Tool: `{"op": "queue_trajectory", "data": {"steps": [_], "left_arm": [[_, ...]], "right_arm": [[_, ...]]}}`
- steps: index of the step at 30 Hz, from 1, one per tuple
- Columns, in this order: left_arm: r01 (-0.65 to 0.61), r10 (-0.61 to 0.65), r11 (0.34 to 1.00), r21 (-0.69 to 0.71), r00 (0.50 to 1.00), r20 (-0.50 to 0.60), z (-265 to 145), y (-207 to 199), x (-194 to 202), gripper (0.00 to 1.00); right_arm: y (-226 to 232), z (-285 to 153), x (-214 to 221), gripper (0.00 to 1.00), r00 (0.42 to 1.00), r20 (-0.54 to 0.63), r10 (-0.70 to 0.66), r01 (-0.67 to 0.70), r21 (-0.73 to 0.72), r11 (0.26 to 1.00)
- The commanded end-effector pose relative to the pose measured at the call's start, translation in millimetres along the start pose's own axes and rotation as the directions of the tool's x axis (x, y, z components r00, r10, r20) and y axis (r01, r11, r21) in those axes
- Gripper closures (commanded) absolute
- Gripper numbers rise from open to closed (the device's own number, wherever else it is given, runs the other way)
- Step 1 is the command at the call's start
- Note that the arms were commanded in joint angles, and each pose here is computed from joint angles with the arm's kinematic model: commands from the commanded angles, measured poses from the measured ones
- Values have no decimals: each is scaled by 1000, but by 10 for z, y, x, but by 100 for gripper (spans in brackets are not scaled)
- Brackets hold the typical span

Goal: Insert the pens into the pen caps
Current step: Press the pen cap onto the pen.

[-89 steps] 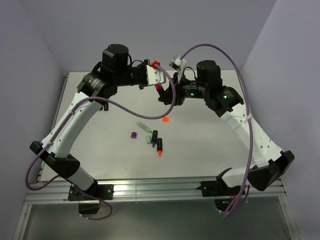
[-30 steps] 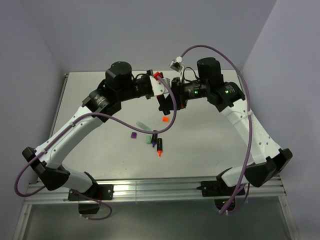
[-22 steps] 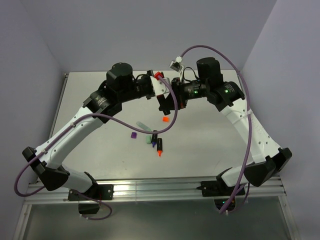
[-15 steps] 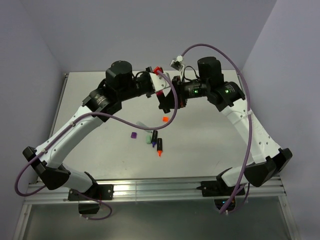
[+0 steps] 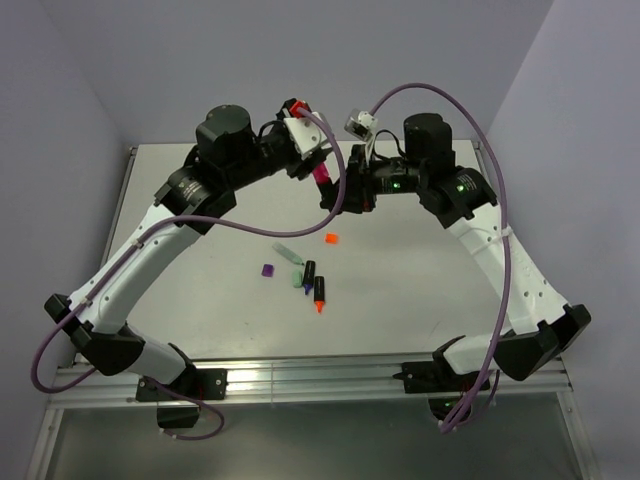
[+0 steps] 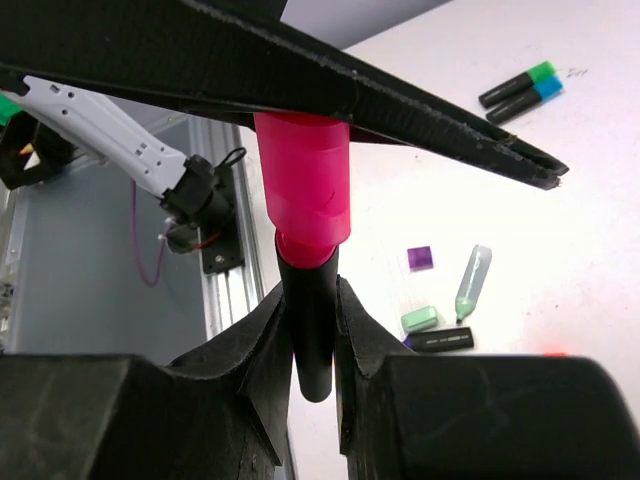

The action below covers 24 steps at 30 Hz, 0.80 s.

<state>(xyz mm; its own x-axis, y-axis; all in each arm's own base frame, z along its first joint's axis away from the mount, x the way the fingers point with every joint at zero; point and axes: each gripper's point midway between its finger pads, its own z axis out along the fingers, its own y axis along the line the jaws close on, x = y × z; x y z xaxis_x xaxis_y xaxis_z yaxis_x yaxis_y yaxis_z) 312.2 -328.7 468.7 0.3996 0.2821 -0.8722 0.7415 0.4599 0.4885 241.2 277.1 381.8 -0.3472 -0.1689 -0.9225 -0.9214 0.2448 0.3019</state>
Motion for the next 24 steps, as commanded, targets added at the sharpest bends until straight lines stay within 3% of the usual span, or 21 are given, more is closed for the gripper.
{"op": "queue_trajectory", "data": {"steps": [1, 6, 19, 24], "left_arm": [[85, -89, 991, 107, 996, 29, 12, -261, -156, 39], [61, -70, 990, 130, 996, 61, -3, -264, -253, 40], [-30, 30, 1000, -4, 990, 140, -93, 95, -586, 35], [-155, 136, 983, 101, 975, 174, -150, -104, -613, 35]], "right_arm": [[-205, -86, -412, 100, 978, 122, -168, 152, 128, 980], [-193, -72, -406, 100, 979, 122, -163, 149, 116, 982], [-228, 16, -337, 100, 986, 104, -134, 124, 97, 988], [-237, 28, -357, 100, 985, 106, -138, 128, 97, 987]]}}
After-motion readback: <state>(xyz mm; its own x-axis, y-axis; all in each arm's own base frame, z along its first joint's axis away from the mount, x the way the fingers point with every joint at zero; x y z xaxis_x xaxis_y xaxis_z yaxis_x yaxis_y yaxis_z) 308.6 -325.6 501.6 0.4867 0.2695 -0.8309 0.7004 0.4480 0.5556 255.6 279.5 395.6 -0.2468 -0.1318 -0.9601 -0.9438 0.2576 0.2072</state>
